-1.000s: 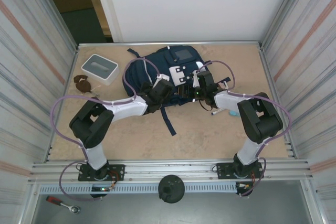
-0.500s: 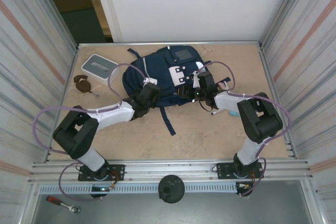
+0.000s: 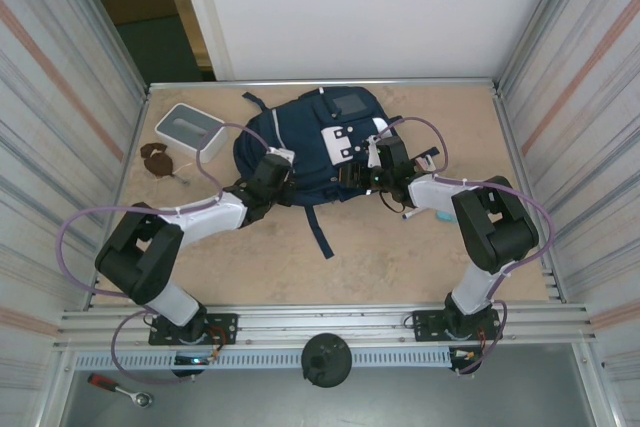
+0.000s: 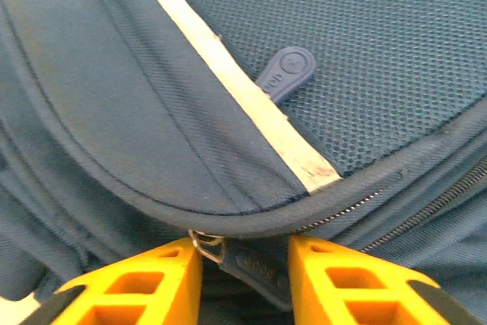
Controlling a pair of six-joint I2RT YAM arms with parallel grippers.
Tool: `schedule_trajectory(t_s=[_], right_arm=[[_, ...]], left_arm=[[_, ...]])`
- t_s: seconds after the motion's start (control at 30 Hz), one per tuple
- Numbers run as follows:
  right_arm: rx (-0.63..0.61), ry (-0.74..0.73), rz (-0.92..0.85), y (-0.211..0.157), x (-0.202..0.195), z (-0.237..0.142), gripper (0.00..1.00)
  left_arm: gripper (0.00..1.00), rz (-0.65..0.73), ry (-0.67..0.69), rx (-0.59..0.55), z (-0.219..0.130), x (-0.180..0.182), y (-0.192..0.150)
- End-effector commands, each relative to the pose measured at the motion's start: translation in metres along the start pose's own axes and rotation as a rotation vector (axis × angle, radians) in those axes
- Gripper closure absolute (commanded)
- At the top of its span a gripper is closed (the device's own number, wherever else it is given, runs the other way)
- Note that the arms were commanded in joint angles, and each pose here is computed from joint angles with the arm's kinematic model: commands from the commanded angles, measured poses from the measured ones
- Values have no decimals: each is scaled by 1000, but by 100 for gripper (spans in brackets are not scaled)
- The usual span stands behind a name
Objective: Pack books, pencil case, and school supplies into a backpack
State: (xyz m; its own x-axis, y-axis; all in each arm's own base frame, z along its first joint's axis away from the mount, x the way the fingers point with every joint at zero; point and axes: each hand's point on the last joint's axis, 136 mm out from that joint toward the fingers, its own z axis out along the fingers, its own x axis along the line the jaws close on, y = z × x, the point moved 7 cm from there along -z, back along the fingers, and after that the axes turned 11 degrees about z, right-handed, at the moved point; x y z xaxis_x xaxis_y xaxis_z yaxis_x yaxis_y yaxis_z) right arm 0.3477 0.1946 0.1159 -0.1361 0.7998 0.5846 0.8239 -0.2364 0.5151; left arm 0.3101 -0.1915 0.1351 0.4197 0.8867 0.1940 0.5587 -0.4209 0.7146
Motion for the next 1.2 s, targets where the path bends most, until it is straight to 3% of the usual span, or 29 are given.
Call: schedule_trajectory(t_s=[0.0, 0.43, 0.67, 0.83, 1.03, 1.17], right_arm=[[95, -51, 33, -20, -16, 2, 38], [62, -90, 39, -11, -27, -14, 38], [12, -16, 32, -1, -4, -43, 37], [-2, -22, -2, -25, 26, -59, 32], [-30, -18, 289, -59, 16, -52, 24], [-49, -6, 402, -58, 13, -34, 24]], left_arm=[[72, 15, -70, -38, 1, -4, 14], [100, -7, -141, -47, -5, 9, 8], [100, -32, -189, -116, -19, 13, 10], [100, -52, -201, -174, -32, 16, 15], [100, -56, -218, -178, -33, 14, 14], [100, -43, -229, -162, -29, 12, 11]])
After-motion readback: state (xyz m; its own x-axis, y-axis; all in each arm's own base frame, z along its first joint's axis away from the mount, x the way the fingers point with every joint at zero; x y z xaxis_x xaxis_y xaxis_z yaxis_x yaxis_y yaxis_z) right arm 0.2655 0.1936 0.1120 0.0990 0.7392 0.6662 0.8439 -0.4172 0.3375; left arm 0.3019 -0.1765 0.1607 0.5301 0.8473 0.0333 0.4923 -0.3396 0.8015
